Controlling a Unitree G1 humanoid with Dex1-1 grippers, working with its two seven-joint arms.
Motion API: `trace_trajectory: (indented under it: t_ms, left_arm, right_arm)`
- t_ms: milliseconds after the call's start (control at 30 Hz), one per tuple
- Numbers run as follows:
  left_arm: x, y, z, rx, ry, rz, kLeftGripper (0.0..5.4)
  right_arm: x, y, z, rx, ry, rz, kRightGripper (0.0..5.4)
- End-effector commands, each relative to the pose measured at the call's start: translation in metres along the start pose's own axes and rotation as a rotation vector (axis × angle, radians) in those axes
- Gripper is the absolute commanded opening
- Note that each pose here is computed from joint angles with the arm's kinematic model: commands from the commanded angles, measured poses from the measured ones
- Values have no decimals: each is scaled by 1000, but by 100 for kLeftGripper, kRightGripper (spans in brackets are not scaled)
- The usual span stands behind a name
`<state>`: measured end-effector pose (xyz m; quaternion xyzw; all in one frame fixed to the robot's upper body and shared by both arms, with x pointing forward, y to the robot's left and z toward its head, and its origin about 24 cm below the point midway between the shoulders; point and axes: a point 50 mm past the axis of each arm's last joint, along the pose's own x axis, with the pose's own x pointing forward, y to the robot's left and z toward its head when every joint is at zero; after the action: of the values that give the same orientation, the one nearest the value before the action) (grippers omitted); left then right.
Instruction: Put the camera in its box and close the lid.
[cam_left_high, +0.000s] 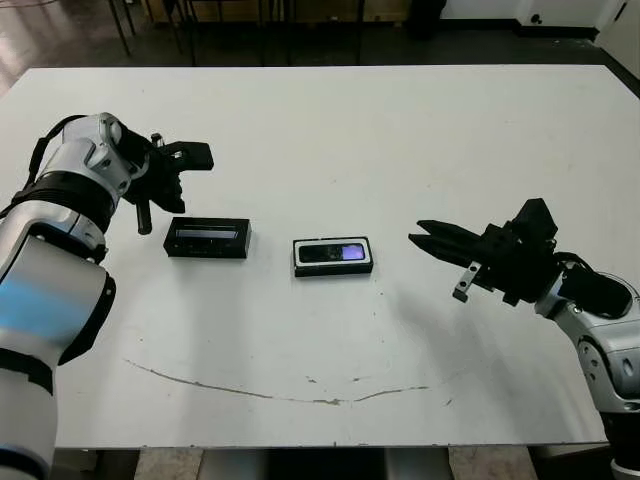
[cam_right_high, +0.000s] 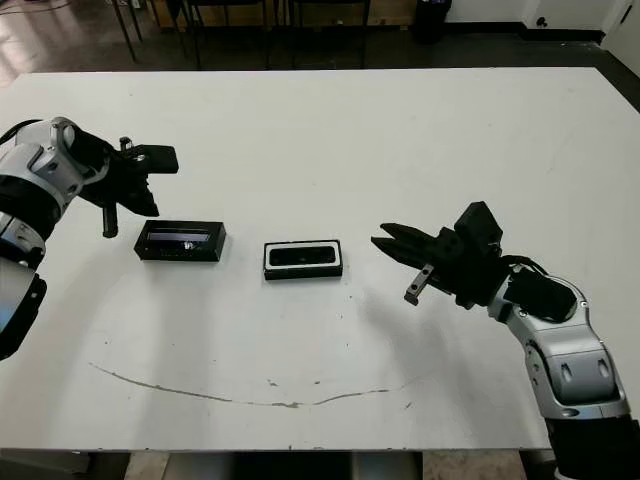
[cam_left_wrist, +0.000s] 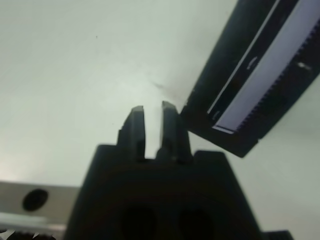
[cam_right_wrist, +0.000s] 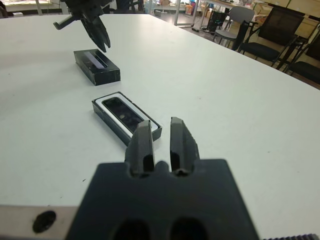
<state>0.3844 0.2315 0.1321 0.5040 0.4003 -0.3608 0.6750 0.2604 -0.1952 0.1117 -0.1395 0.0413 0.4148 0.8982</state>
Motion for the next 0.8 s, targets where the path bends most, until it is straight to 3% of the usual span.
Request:
trace_trajectory:
  t_ms: [33,233,333,500,800]
  left_arm:
    - [8,-8,-10,23,29,-14,0]
    - [11,-11,-14,71,11,4,0]
    - [12,-14,-20,21,-9,-5,0]
    - [10,-17,-24,78,-44,-20,0]
    - [-3,-25,-36,124,-99,-87,0]
  right_arm:
    - [-4,1,-8,12,29,16,1]
    - [-5,0,-10,-2,31,16,1]
    - [-6,0,-10,3,51,9,1]
    - [-6,-1,-13,15,48,15,1]
    - [-7,-5,-13,17,55,18,1]
